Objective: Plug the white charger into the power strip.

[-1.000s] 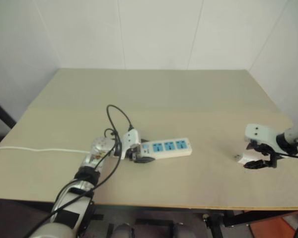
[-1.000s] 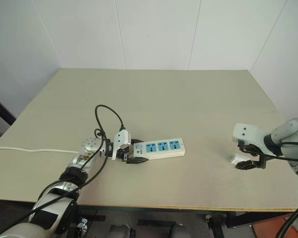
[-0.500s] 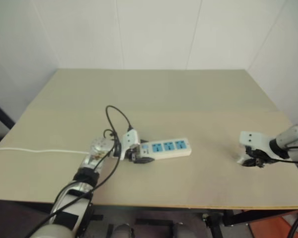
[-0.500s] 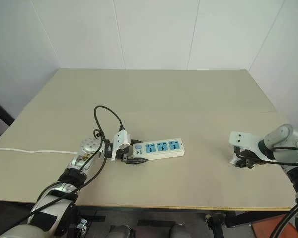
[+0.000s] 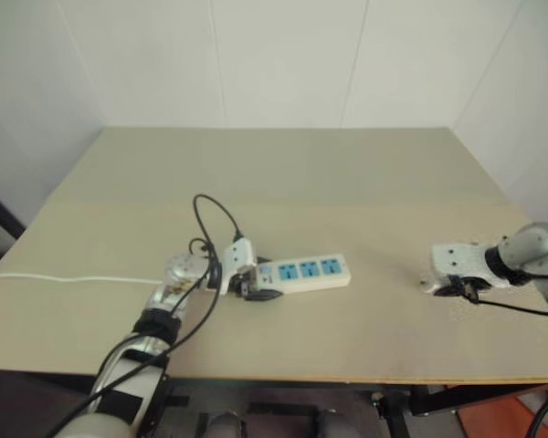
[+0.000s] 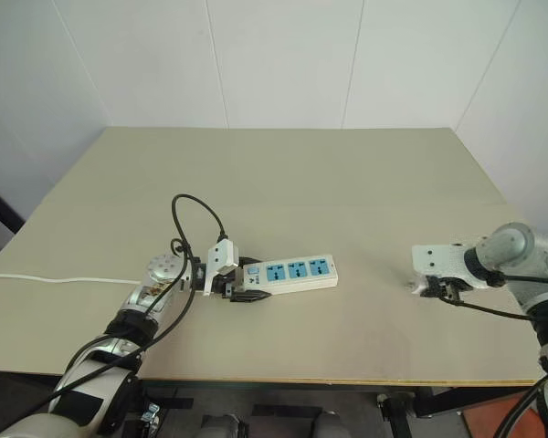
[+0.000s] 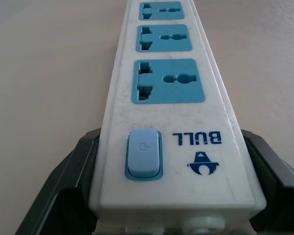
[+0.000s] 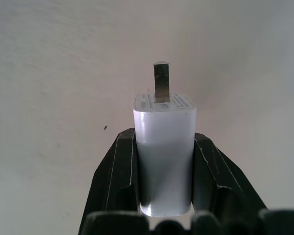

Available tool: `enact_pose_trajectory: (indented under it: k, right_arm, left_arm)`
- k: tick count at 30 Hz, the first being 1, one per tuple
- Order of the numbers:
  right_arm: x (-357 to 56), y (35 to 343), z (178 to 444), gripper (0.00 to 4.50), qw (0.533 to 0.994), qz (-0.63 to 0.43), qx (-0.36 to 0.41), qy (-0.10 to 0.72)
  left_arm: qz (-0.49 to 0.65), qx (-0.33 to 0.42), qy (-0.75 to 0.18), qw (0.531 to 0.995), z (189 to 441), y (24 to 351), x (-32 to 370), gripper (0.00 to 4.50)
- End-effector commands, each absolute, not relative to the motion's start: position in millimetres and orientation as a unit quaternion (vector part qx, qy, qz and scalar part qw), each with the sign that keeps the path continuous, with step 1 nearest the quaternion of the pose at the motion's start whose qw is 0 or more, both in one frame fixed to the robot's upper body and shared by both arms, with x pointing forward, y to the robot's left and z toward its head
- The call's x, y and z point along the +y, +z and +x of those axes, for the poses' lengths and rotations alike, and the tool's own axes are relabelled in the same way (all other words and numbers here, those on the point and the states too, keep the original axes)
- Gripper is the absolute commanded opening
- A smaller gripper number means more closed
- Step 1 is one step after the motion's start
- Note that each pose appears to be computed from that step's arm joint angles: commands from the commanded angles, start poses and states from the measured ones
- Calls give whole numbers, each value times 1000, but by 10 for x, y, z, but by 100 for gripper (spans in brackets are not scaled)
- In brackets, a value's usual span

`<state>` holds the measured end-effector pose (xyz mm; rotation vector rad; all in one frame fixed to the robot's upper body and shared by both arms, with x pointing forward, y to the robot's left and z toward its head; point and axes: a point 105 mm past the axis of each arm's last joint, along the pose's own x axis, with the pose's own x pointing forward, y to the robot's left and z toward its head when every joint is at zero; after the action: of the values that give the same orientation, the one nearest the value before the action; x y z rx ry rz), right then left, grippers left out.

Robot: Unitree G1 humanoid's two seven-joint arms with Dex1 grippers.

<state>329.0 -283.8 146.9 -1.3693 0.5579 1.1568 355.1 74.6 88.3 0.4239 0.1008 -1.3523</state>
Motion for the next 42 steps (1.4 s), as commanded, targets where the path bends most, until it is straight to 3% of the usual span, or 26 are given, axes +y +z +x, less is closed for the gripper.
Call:
enact_pose_trajectory:
  k: [1, 12, 16, 23, 41, 42]
  right_arm:
    - [-2800, 1597, 3222, 109, 517, -640, 183, 538]
    - [-2807, 1526, 3126, 109, 329, -699, 157, 615]
    - [-2825, 1447, 3072, 109, 227, -724, 147, 635]
    - [-2692, 1458, 3098, 109, 109, -753, 85, 643]
    - [-2488, 1179, 3114, 109, 94, -740, 14, 665]
    - [-2492, 1170, 3118, 165, 93, -741, 14, 665]
  left_arm:
    - [193, 55, -634, 747, 3500, 825, 677, 332]
    - [190, 55, -633, 749, 3472, 804, 676, 332]
    - [189, 55, -630, 751, 3468, 799, 688, 332]
    - [187, 57, -625, 755, 3450, 787, 711, 332]
    - [185, 61, -615, 764, 3416, 783, 777, 332]
    - [185, 61, -614, 764, 3418, 784, 781, 332]
